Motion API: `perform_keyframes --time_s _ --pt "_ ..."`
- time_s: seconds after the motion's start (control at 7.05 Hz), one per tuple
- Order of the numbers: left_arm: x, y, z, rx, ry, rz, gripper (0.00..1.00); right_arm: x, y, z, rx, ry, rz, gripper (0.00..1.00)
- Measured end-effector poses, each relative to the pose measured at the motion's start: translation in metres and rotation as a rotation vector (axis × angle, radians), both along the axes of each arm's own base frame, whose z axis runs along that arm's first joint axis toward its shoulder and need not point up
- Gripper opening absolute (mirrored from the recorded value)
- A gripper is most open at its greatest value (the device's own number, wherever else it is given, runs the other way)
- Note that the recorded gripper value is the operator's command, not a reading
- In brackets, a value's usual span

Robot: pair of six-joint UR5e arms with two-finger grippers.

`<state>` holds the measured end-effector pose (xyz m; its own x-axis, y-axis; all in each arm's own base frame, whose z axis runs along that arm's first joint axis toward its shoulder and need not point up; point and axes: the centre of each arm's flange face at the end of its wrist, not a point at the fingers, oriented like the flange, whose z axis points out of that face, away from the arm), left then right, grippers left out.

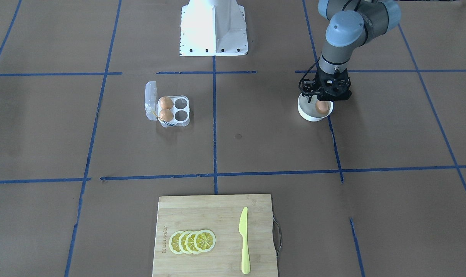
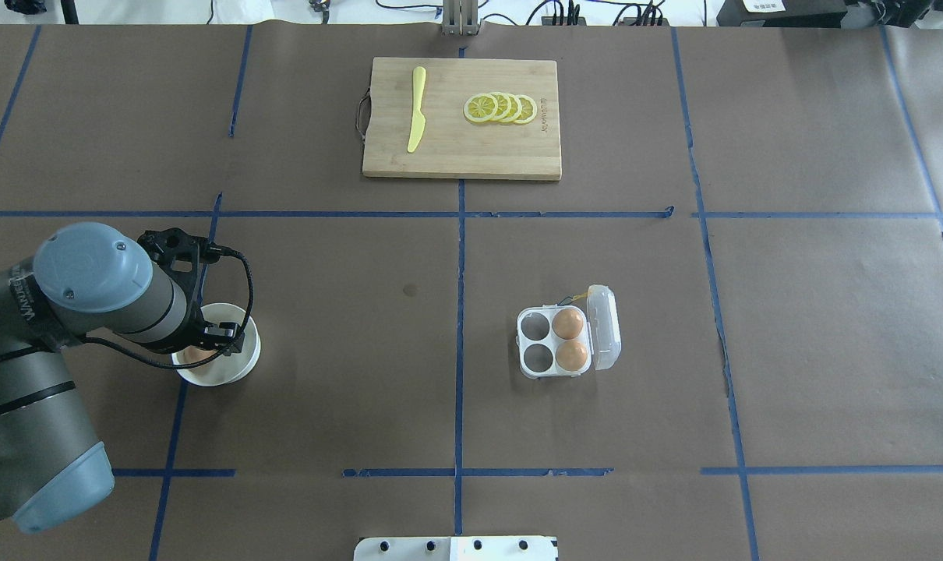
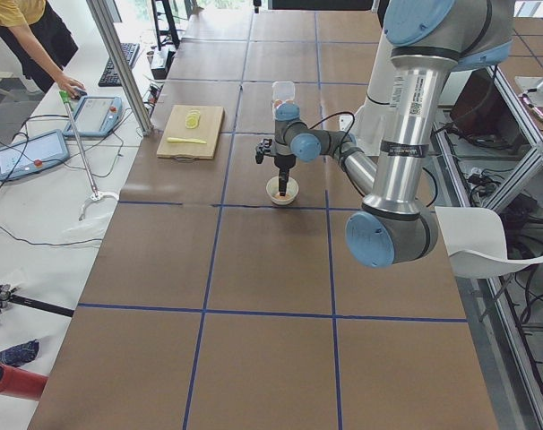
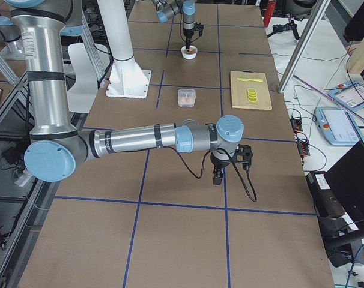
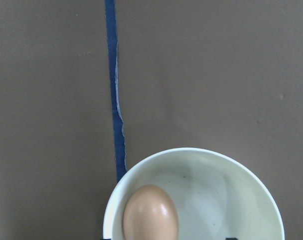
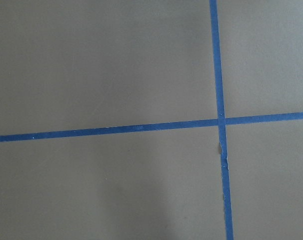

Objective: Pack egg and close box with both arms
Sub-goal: 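Lower the left gripper into the bowl and close it on the egg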

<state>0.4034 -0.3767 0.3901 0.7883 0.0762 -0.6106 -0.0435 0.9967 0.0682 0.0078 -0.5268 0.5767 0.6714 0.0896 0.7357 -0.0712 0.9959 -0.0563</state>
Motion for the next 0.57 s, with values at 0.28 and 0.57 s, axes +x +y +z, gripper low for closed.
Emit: perform_keyframes --time_s 0.28,0.57 --pt "0.0053 0.0014 -0.0012 0.001 0.001 0.007 0.76 0.0000 0.0000 0.0005 -0.001 0.000 0.000 1.00" --pt "0.0102 0.0001 -0.0022 0.001 0.001 0.009 0.75 0.0000 0.0000 0.0006 -0.001 0.000 0.000 1.00"
